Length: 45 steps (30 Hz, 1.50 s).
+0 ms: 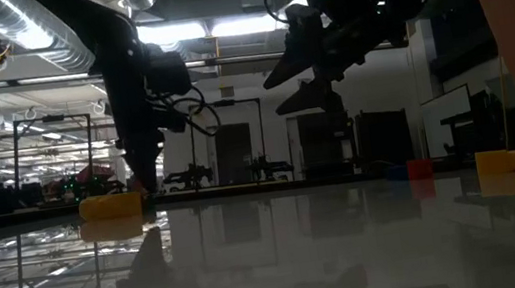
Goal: Sort blocks by size
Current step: Put the small green game piece into the transparent bin
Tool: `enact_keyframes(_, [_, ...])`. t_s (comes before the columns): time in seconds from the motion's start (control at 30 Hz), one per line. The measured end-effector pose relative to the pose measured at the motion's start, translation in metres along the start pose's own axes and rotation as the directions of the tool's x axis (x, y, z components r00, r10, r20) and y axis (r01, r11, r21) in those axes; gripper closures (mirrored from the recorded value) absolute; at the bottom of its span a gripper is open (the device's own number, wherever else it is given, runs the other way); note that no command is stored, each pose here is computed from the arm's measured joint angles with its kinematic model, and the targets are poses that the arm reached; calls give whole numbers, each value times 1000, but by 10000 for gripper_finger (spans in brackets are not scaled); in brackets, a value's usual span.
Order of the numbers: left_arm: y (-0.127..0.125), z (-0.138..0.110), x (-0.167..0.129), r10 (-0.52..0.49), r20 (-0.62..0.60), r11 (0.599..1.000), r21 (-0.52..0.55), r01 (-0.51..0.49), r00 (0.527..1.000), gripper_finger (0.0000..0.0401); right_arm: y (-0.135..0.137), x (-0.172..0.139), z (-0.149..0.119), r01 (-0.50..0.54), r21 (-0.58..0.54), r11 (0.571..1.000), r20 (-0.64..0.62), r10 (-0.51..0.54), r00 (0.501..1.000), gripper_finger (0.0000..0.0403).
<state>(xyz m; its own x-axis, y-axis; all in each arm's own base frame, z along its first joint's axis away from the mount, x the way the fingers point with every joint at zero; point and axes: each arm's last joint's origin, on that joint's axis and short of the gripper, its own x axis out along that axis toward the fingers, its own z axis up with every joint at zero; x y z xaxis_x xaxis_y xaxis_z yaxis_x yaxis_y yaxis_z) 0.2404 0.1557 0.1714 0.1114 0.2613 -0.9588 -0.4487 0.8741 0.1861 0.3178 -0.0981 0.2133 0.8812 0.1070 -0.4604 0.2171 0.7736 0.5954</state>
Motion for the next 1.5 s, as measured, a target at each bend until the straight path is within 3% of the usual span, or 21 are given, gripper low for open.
enact_keyframes(0.5, [15, -1, 12, 16, -9, 1000, -1, -16, 1000, 196, 0, 0, 0, 0, 0, 1000, 0, 0, 1000, 165])
enact_keyframes(0.77, [17, -4, 32, -31, -92, 1000, -1, 32, 995, 197, 0, 0, 0, 1, 1, 1000, -2, -1, 1000, 165])
enact_keyframes(0.87, [17, -4, 33, -34, -95, 999, -3, 34, 995, 217, 0, 0, 0, 1, 1, 1000, -2, -1, 1000, 165])
enact_keyframes(1.0, [15, -4, 28, -31, -83, 1000, 2, 32, 996, 278, 0, 0, 0, 1, 1, 1000, -2, -1, 1000, 165])
enact_keyframes(1.23, [15, 2, -7, -38, -50, 997, -62, 35, 998, 280, 0, 0, 0, 1, 1, 1000, -2, -1, 1000, 165])
enact_keyframes(1.37, [6, -1, -44, -144, -38, 986, -85, 141, 989, 280, 0, 0, 0, 2, 2, 1000, -4, -2, 1000, 165])
enact_keyframes(1.5, [-14, -22, -86, -326, -92, 943, -101, 316, 941, 280, -2, 0, -3, 15, 6, 1000, -27, -14, 1000, 165])
